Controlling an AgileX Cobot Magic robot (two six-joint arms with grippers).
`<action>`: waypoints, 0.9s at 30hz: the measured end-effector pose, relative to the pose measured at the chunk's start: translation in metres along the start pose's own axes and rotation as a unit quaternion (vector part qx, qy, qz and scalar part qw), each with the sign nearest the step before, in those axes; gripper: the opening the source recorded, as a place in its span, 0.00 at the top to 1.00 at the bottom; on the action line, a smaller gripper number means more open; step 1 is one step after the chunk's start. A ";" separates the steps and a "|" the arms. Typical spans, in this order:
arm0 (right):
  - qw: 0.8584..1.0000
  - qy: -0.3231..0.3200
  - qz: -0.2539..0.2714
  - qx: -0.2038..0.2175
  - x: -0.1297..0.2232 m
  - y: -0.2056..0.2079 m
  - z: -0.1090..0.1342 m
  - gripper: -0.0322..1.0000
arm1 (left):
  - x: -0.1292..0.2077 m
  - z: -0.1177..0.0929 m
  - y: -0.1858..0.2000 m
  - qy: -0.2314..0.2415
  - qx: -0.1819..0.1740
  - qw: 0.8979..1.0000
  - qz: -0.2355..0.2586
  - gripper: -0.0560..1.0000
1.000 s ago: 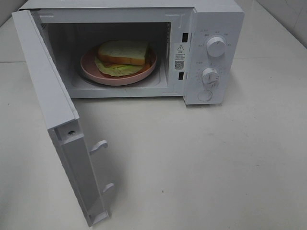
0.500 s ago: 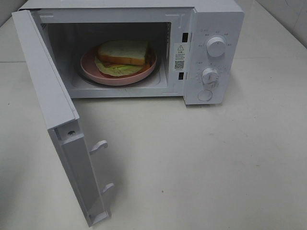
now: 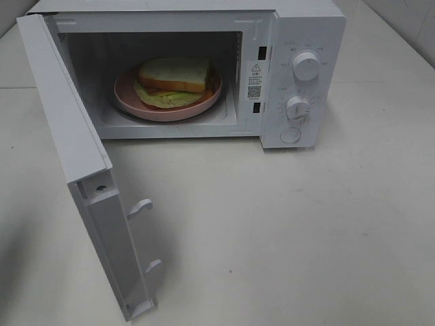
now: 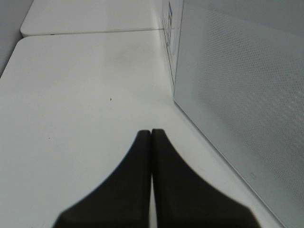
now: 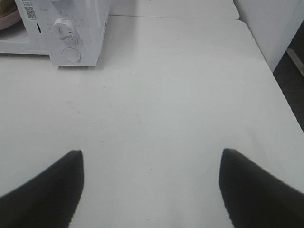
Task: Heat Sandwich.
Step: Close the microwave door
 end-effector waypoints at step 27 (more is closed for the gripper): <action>1.000 0.000 0.000 0.000 0.000 0.000 0.000 0.24 | 0.013 -0.034 -0.091 -0.056 0.115 0.989 -0.070 0.95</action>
Point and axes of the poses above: a point on each arm's last joint axis where the gripper is mounted, y pointing back along that axis away from the gripper, z along the wrist's bending axis when the last joint is at zero, x = y × z, the point moved 8 cm from there along -y, pointing out along that axis toward the gripper, and after that the axes turned 11 degrees about y, right-handed, at the moved point
